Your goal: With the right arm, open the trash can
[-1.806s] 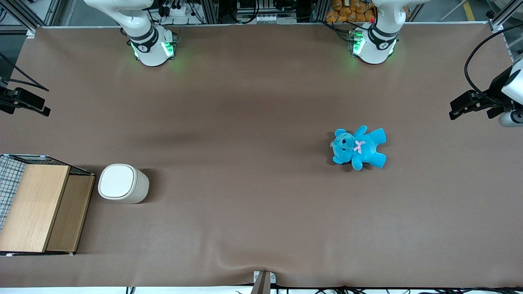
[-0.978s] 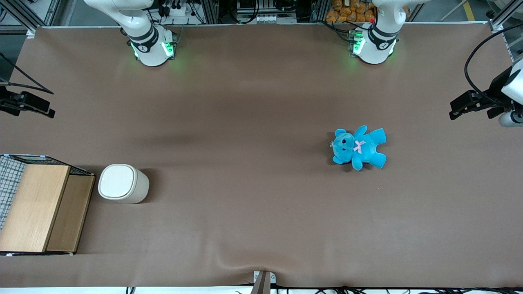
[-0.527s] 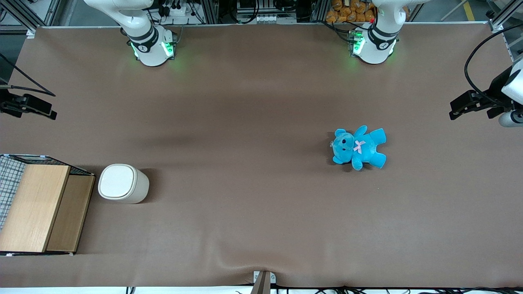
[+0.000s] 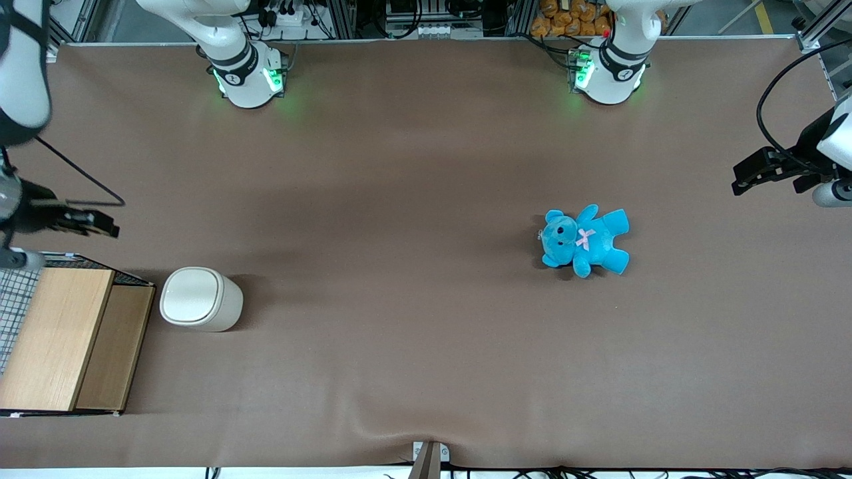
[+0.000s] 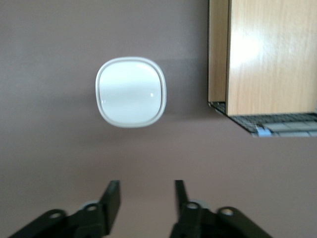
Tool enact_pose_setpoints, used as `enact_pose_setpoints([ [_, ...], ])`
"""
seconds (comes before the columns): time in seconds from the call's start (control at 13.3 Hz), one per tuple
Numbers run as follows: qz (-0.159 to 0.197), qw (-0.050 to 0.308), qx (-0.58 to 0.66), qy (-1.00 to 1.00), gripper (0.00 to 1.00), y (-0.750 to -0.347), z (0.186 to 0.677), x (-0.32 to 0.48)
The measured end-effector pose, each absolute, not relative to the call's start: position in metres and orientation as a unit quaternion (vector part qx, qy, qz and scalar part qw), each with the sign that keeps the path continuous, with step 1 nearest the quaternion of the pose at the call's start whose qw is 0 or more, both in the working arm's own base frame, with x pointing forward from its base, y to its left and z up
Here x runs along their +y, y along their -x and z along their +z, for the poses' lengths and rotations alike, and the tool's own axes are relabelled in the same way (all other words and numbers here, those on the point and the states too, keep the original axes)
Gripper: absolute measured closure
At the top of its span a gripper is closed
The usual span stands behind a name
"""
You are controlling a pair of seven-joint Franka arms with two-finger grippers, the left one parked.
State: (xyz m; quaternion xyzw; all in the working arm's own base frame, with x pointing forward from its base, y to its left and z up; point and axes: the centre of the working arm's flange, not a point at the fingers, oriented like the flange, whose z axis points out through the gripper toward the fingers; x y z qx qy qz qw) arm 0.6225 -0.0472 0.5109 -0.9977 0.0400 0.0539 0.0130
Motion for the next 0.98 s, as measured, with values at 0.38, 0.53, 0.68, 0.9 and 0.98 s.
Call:
enact_pose_setpoints([
  [0.38,0.051,0.012,0.042,0.998,0.99,-0.653,0.448,-0.047],
  [0.53,0.059,0.012,0.040,0.997,0.99,-0.660,0.421,-0.045],
  [0.68,0.069,0.010,0.039,0.997,0.99,-0.667,0.393,-0.043],
  [0.9,0.067,0.009,0.023,0.997,0.99,-0.676,0.359,-0.044],
  [0.98,0.065,0.010,0.022,0.998,0.99,-0.678,0.351,-0.045],
])
